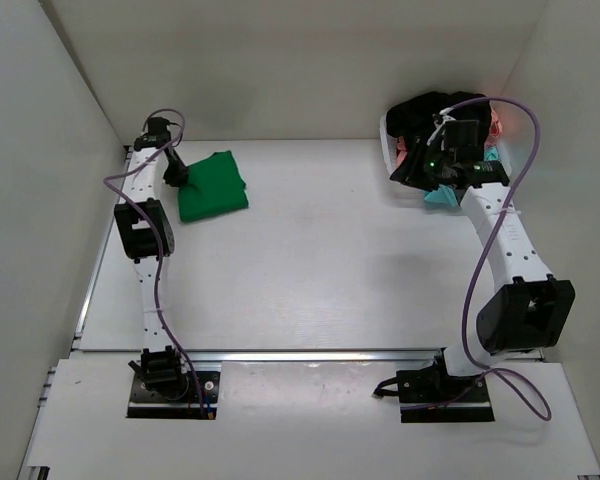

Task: Fold and stack the t-shirts
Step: Put the neatly folded tshirt into the corner of the board with the left arm

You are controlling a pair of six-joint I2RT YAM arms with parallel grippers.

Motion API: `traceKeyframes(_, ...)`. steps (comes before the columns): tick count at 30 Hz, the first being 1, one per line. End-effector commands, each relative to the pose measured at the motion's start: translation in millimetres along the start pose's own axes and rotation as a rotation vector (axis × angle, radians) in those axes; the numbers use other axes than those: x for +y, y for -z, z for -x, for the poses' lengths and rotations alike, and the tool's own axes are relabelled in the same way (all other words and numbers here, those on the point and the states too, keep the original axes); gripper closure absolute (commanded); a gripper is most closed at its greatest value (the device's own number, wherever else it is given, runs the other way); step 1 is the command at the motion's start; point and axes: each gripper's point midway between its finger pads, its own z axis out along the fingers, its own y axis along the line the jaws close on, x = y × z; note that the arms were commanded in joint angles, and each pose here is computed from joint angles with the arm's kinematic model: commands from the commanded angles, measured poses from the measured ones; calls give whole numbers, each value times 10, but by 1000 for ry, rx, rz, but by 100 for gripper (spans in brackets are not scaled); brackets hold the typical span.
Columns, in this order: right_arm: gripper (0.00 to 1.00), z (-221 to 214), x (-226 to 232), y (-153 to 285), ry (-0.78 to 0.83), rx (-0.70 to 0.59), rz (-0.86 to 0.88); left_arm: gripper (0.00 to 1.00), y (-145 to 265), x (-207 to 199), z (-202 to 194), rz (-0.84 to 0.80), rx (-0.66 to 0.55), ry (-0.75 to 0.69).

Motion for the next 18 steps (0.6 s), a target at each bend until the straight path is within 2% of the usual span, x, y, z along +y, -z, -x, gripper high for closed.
traceKeyframes(1, 69, 130, 139, 38, 16, -10, 0, 100, 4, 97, 538, -6, -180, 27)
traceKeyframes(8, 70, 221, 342, -52, 14, 32, 16, 98, -35, 397, 1120, -12, -364, 79)
traceKeyframes(11, 71, 244, 436, -79, 23, 46, 32, 100, -36, 544, 1325, -19, -424, 99)
traceKeyframes(18, 71, 225, 585, -130, 25, 80, 52, 100, 10, 603, 1751, -32, -600, -5)
